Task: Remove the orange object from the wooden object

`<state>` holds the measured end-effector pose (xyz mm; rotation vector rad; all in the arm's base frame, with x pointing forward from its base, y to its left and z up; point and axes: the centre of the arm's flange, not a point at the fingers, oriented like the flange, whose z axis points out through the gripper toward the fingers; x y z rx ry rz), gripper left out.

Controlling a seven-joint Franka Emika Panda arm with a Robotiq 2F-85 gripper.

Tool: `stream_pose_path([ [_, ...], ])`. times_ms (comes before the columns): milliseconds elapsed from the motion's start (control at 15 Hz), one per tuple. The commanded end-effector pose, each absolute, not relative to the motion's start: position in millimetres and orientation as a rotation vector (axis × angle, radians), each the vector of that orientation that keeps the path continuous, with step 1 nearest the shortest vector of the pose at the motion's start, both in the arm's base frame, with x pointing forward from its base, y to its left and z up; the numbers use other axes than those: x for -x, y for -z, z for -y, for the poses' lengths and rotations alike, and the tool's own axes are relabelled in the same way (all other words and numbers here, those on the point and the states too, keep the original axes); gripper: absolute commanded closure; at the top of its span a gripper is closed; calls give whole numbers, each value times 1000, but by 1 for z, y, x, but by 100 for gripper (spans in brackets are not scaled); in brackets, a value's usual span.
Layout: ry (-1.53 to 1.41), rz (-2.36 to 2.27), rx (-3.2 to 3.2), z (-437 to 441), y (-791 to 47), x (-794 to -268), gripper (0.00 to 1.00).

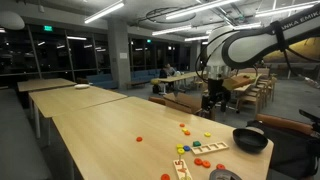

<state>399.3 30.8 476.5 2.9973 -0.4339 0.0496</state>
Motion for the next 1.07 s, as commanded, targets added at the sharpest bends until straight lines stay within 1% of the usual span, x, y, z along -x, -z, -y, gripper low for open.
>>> stream_pose_path([
  [0,-57,434,-2998,-31,-479,-400,0],
  [533,-71,432,-3005,-32,-484,-400,0],
  [1000,11,429,-3064,-53,-474,-377,0],
])
